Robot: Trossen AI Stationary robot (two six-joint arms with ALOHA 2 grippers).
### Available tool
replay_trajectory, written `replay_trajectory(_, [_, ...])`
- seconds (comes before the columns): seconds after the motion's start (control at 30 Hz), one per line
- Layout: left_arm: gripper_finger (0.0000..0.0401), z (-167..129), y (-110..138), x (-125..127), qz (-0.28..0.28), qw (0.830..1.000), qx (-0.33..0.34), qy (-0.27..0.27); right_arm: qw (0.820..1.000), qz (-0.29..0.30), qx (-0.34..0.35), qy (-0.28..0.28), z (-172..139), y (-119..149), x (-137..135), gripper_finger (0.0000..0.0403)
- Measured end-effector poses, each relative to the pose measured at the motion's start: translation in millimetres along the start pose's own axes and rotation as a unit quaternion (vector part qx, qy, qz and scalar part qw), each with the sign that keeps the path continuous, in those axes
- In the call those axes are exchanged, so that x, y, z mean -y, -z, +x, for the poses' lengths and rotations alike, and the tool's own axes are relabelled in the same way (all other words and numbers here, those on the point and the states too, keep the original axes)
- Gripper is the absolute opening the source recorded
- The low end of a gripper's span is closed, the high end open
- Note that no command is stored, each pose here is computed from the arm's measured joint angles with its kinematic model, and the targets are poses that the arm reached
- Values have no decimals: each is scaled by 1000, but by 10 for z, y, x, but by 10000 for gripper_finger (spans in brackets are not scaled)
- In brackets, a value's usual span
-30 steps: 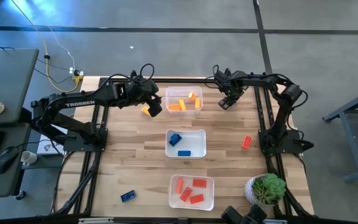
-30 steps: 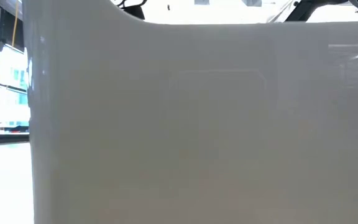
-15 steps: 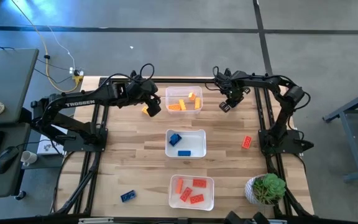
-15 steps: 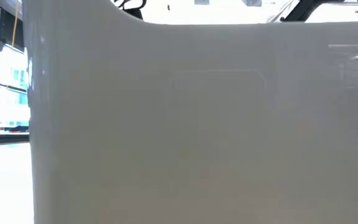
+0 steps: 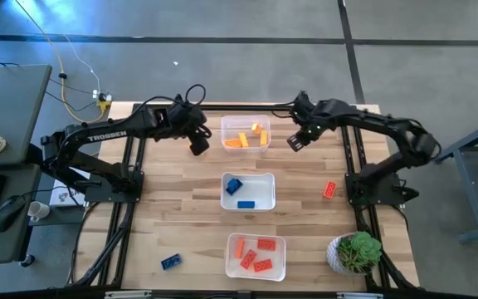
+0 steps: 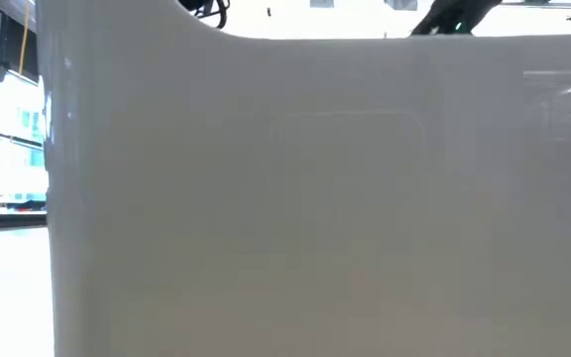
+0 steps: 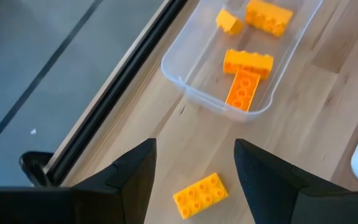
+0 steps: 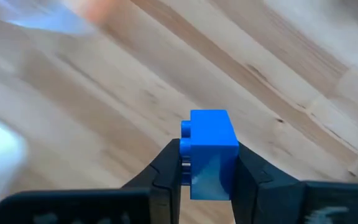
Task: Sort & place blocks by color
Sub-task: Put the blue game piece into the top white bin
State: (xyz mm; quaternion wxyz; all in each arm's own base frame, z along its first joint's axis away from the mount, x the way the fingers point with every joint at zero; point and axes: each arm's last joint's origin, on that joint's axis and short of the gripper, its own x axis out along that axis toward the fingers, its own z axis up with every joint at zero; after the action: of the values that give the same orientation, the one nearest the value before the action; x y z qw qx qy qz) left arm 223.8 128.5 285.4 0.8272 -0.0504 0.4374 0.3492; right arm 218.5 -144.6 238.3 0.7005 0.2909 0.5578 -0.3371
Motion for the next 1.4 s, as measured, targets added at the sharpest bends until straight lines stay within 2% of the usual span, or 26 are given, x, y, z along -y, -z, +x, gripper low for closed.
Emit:
replay_trajectory(0.17, [202,17,20,-61,-7,1000,-12,-7,995,7,77,-66,-345,119,-135,69])
replay_trajectory(0.37, [202,25,23,-93,-11,1000,-15,-11,975,0,159,-157,-615,187,-350,69])
replay_trajectory(0.57, [214,28,23,-103,6,1000,-15,-11,939,-78,216,-257,-730,200,-711,69])
replay_trajectory(0.7, [228,47,26,-158,19,999,-19,-18,919,-113,242,-290,-757,224,-918,69])
replay_trajectory(0.8, [233,70,31,-228,35,999,-24,-25,911,-132,248,-301,-724,236,-1047,69])
replay_trajectory(0.9, [234,108,38,-295,68,997,-32,-20,910,-152,239,-303,-639,251,-1169,69])
replay_trajectory(1.1, [234,227,54,-359,156,986,-40,40,917,-161,204,-301,-389,261,-1394,69])
replay_trajectory(1.27, [234,379,70,-327,278,957,-58,61,922,-152,180,-308,-234,282,-1543,69])
replay_trajectory(1.4, [234,527,140,-268,336,932,-101,92,928,-125,145,-318,-117,307,-1627,69])
